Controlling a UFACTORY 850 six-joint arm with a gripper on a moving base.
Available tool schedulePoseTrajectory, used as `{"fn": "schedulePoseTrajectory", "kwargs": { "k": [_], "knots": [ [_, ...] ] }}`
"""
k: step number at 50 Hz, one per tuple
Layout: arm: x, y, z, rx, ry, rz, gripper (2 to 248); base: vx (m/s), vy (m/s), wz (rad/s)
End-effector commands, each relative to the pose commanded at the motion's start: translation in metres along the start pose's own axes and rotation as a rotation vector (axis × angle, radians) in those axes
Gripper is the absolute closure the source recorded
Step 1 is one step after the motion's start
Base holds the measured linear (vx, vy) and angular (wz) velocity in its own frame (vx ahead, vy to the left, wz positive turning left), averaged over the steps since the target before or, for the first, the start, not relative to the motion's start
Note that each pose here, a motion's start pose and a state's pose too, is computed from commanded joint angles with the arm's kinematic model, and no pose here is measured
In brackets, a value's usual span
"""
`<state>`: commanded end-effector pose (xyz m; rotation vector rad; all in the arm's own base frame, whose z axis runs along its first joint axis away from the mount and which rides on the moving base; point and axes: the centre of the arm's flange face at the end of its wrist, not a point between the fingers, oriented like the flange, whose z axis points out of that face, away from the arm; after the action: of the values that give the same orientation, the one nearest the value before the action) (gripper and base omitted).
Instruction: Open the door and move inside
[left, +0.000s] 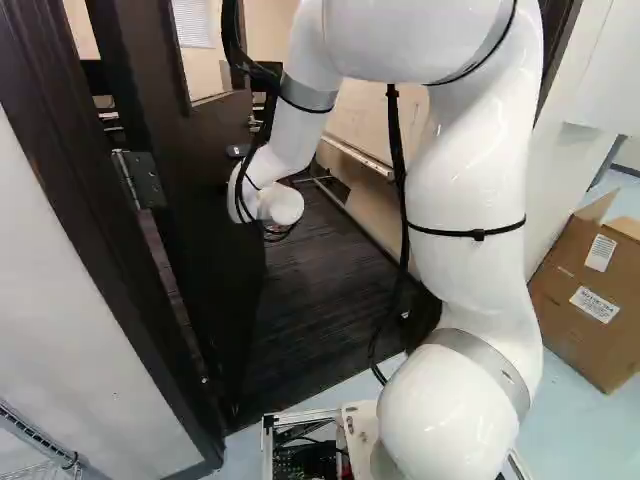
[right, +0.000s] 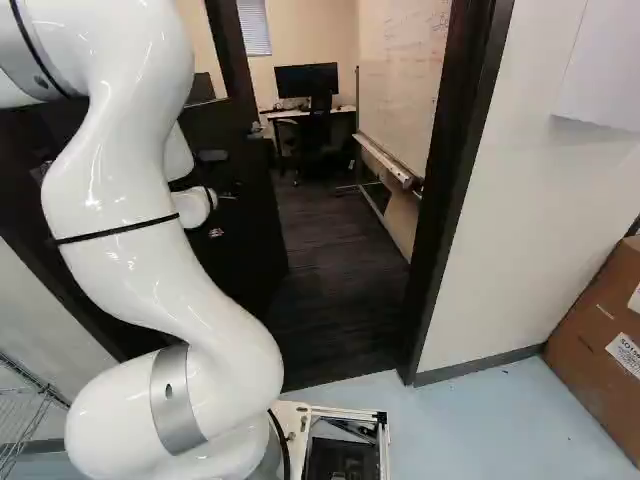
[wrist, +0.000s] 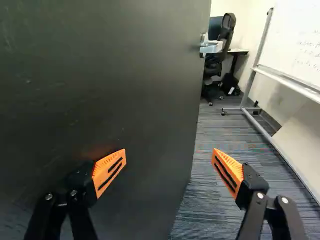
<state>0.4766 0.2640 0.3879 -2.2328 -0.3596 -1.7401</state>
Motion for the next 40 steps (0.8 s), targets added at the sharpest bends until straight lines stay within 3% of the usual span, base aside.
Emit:
{"fn": "schedulePoseTrajectory", "kwargs": {
  "k": [40],
  "knots": [
    [0.004,-0.029,0.028,0.091,0.049,-0.048,3,0.0,0.0,0.0]
  ]
}}
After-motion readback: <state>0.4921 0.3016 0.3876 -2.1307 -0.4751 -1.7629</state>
